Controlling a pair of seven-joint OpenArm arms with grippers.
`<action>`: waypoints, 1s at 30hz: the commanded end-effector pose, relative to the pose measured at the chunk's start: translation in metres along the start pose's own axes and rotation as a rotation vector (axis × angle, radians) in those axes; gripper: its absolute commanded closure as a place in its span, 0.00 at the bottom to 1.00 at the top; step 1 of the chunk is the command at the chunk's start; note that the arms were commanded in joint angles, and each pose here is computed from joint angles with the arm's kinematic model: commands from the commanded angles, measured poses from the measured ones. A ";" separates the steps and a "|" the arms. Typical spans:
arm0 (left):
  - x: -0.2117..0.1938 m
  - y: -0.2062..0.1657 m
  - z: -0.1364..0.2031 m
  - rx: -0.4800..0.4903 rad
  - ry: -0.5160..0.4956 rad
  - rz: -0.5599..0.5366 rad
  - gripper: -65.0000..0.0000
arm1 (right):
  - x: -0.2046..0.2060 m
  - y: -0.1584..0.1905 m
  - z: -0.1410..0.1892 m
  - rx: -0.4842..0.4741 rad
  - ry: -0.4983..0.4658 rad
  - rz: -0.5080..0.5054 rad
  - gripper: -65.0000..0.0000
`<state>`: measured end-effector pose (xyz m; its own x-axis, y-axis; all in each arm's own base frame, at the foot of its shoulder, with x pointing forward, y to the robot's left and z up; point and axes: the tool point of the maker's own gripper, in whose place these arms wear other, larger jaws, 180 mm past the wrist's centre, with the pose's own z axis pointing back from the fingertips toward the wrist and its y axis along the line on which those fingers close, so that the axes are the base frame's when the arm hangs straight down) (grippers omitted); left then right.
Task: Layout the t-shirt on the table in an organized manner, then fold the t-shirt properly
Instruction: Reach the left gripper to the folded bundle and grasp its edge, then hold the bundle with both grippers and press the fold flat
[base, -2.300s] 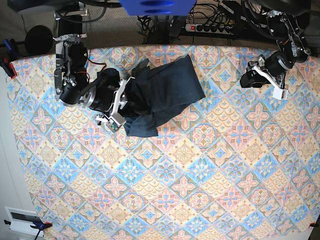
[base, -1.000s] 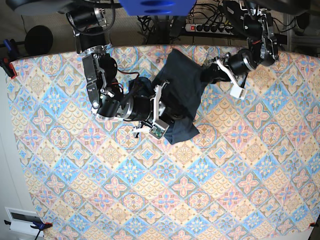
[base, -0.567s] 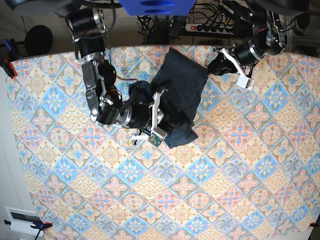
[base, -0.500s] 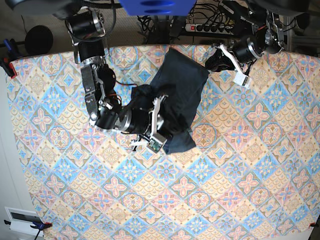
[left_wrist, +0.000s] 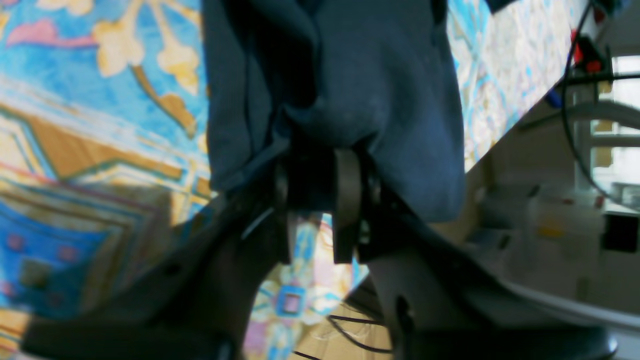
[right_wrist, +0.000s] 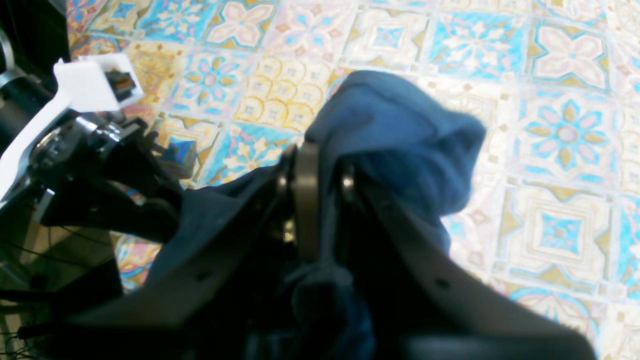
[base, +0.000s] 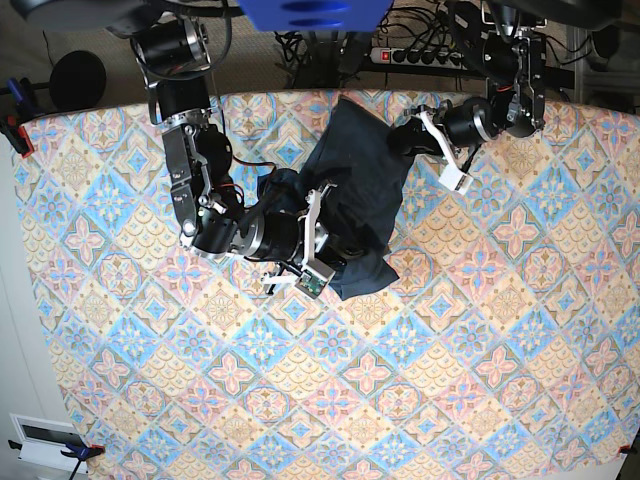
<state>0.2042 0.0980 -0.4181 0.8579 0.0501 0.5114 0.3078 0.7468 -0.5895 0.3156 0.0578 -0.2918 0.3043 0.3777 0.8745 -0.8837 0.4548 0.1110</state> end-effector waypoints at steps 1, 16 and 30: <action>0.013 0.006 0.003 0.027 -0.035 -0.028 0.84 | 0.024 0.001 0.004 0.007 -0.073 0.026 1.00; 0.047 0.052 0.002 0.117 -0.121 0.020 0.84 | 0.027 0.041 -0.014 0.120 -0.059 0.079 1.00; 0.045 0.052 0.001 0.115 -0.120 0.022 0.84 | -0.015 0.069 -0.057 0.234 -0.005 0.004 1.00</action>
<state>0.2587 0.1316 -0.4224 0.7998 0.1595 0.5786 0.2445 0.7939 -0.5568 0.2625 0.1191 -0.3480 0.3313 0.4420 0.8336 -0.9346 0.2747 0.2258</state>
